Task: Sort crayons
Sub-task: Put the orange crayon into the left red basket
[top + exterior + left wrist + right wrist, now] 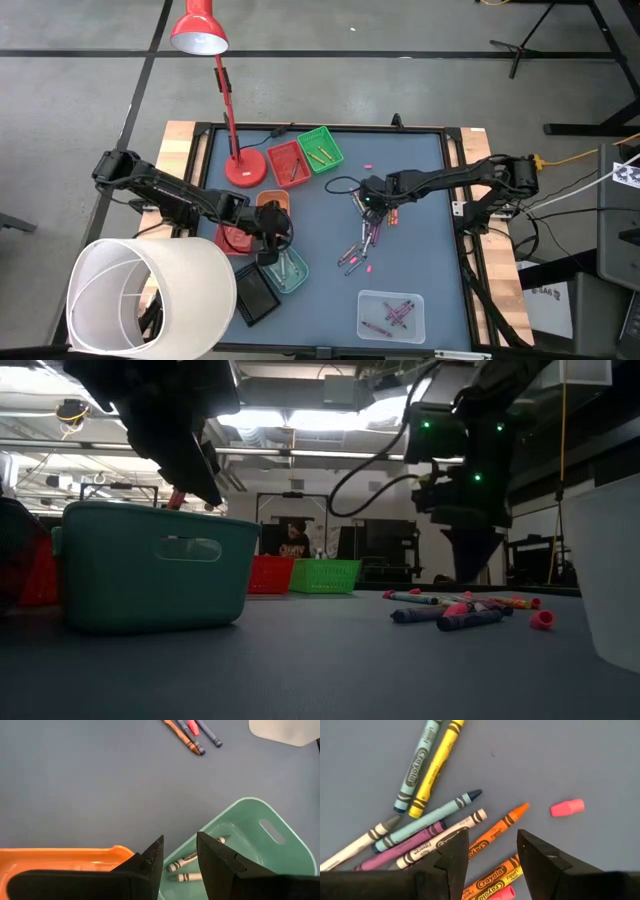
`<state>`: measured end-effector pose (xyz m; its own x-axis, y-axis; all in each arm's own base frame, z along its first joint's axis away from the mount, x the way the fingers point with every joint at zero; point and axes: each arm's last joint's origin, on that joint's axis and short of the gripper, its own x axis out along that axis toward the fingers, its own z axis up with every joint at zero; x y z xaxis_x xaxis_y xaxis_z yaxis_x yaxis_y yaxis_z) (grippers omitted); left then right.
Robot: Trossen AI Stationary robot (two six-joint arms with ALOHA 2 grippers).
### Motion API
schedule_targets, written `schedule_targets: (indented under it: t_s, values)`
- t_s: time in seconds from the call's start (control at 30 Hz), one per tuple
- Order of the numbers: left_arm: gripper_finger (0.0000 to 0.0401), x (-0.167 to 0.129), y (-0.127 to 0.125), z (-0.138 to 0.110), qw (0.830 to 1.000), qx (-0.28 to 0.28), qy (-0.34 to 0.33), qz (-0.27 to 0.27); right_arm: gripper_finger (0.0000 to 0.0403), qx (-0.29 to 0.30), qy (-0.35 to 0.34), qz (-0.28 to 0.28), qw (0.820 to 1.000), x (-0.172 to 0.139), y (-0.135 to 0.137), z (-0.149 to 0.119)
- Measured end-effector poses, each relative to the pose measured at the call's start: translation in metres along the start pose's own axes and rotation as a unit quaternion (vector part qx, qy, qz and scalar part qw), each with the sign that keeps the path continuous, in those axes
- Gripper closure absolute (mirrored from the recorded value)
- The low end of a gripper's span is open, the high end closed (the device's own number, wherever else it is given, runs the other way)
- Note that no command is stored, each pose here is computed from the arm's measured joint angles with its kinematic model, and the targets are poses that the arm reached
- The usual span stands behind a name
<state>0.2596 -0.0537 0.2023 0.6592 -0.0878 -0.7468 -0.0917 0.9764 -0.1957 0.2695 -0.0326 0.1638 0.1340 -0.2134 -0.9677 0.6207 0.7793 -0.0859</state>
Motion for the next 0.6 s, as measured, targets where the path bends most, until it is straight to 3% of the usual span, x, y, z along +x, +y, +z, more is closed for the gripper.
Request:
schedule_targets:
  t_s: [0.6]
  values:
    - [0.0300,0.000,0.000,0.000,1.000,0.000,-0.001,0.000,0.0237,0.028,0.003,0.010,1.000,0.020,-0.004,-0.016]
